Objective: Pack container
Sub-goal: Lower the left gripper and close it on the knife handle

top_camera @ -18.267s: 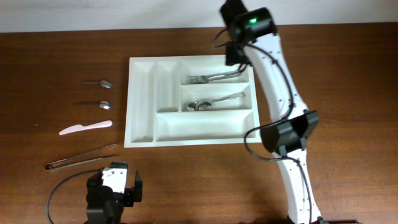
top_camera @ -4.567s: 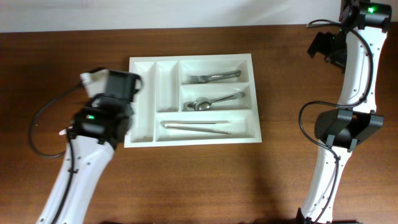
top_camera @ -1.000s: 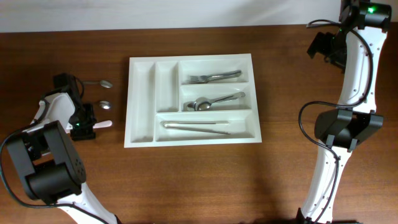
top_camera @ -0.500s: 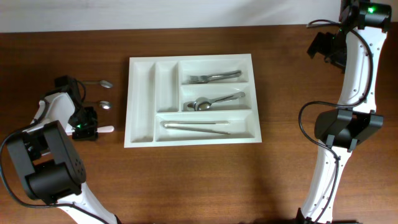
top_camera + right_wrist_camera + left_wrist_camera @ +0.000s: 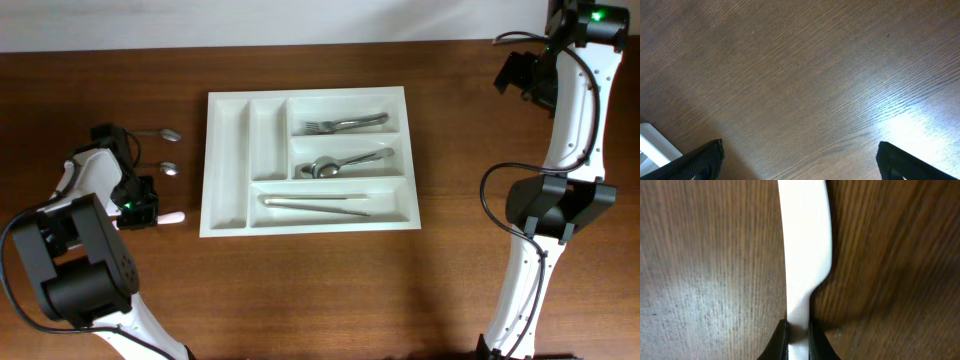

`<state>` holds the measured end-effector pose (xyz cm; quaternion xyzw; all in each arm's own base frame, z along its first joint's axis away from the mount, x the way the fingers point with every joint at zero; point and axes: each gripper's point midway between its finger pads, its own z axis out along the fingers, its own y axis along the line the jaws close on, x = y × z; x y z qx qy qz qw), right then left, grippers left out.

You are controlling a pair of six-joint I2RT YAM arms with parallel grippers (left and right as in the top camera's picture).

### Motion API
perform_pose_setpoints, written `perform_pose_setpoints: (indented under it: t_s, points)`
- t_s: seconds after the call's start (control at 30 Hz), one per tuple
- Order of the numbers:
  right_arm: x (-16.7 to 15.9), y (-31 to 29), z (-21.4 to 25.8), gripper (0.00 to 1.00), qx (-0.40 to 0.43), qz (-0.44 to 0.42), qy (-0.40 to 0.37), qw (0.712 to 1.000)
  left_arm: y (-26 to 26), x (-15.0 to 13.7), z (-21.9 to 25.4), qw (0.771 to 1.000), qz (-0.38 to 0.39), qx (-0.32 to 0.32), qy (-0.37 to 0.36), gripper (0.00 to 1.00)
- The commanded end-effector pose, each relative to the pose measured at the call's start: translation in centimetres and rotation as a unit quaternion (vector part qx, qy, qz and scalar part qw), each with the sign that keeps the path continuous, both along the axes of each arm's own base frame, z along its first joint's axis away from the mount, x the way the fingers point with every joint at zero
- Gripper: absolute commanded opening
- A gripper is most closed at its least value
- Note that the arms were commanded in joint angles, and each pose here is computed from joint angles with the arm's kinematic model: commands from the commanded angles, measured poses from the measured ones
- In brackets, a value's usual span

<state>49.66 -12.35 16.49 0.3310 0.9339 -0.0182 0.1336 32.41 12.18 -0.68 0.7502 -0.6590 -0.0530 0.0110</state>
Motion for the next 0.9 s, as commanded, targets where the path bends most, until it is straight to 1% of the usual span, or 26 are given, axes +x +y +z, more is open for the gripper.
perform_pose_setpoints:
  t_s: [0.0,0.2,0.37,0.57,0.87]
  points:
    - [-0.3,-0.2,1.9,0.99,-0.006,0.001,-0.019,1.0,-0.4,-5.0,-4.4,0.994,-0.015,-0.003,0.108,0.02]
    - [-0.3,-0.2,1.9,0.99,-0.006,0.001,-0.019,1.0,-0.3,-4.6,-4.3,0.994,-0.025,-0.003,0.103,0.02]
    - [-0.3,-0.2,1.9,0.99,-0.006,0.001,-0.019,1.0,0.3,-2.8,-3.4,0.995,-0.051,0.0,0.082,0.02]
    - [-0.2,-0.2,2.0,0.99,-0.006,0.001,-0.02,1.0,1.0,-0.7,-1.3,0.996,-0.052,0.006,0.065,0.02]
    - [-0.3,-0.2,1.9,0.99,-0.006,0.001,-0.019,1.0,1.7,1.2,1.0,0.996,-0.071,0.01,0.048,0.02]
